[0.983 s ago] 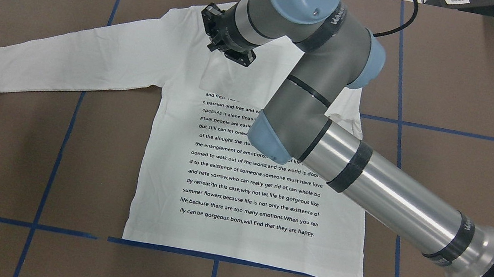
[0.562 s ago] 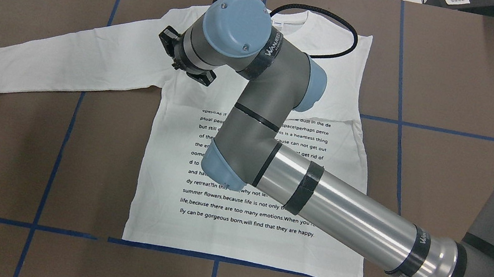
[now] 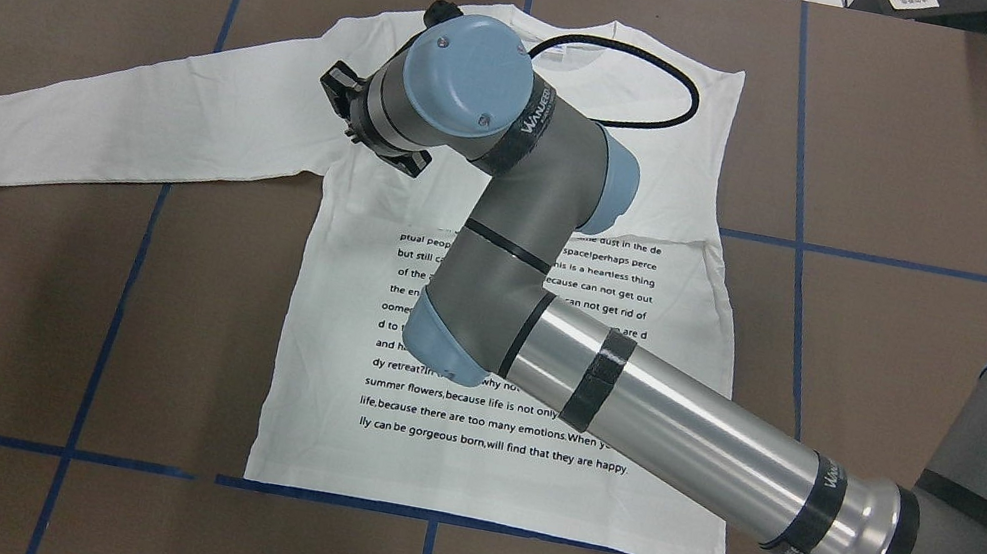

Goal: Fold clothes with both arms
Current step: 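Grasp the sleeve cuff nearest the right gripper and lift it, then fold the held sleeve across the shirt chest and release it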

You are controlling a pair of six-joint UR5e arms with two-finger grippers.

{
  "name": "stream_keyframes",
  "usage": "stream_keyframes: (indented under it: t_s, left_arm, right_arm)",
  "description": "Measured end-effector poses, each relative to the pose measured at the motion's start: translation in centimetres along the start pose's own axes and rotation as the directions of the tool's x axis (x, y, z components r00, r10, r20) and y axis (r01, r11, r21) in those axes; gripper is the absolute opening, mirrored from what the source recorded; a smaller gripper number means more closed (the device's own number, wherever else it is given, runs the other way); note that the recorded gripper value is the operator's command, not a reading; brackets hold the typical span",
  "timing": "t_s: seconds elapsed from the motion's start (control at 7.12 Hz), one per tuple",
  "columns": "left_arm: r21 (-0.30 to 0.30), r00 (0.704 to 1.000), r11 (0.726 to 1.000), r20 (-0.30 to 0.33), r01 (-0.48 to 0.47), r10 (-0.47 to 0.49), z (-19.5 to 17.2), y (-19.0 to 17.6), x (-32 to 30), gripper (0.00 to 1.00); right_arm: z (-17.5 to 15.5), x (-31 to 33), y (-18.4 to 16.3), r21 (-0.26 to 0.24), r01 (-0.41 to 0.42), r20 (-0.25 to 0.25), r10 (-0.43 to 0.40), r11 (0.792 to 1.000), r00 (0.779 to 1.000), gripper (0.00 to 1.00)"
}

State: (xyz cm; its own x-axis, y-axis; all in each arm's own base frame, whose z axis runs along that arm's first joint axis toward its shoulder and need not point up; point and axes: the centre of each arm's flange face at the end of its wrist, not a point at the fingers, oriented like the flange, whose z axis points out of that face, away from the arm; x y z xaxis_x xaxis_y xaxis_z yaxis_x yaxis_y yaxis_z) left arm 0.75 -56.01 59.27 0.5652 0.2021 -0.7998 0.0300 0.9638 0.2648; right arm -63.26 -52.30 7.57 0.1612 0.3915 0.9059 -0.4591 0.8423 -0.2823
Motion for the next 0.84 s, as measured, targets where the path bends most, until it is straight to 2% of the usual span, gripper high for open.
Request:
stream_keyframes:
  t_s: [0.42,0.56,0.84]
  left_arm:
    - [-0.065,0.999,0.997,-0.035,0.039,-0.041,6.2,0.6,4.7,0.95]
    - [-0.101,0.996,0.992,-0.037,0.076,-0.08,9.0,1.0,5.2,0.91]
    - [-0.165,0.992,0.979,-0.026,0.121,-0.126,13.7,1.3,4.6,0.88]
  right_arm:
    - [-0.4,-0.4,1.3,0.026,-0.036,0.029,0.035,0.999,0.999,0.98]
    - [-1.2,0.8,0.1,0.037,-0.05,0.037,0.048,0.998,0.998,0.98]
    - [-3.6,5.7,-3.9,0.066,-0.064,0.046,0.061,0.996,0.997,0.98]
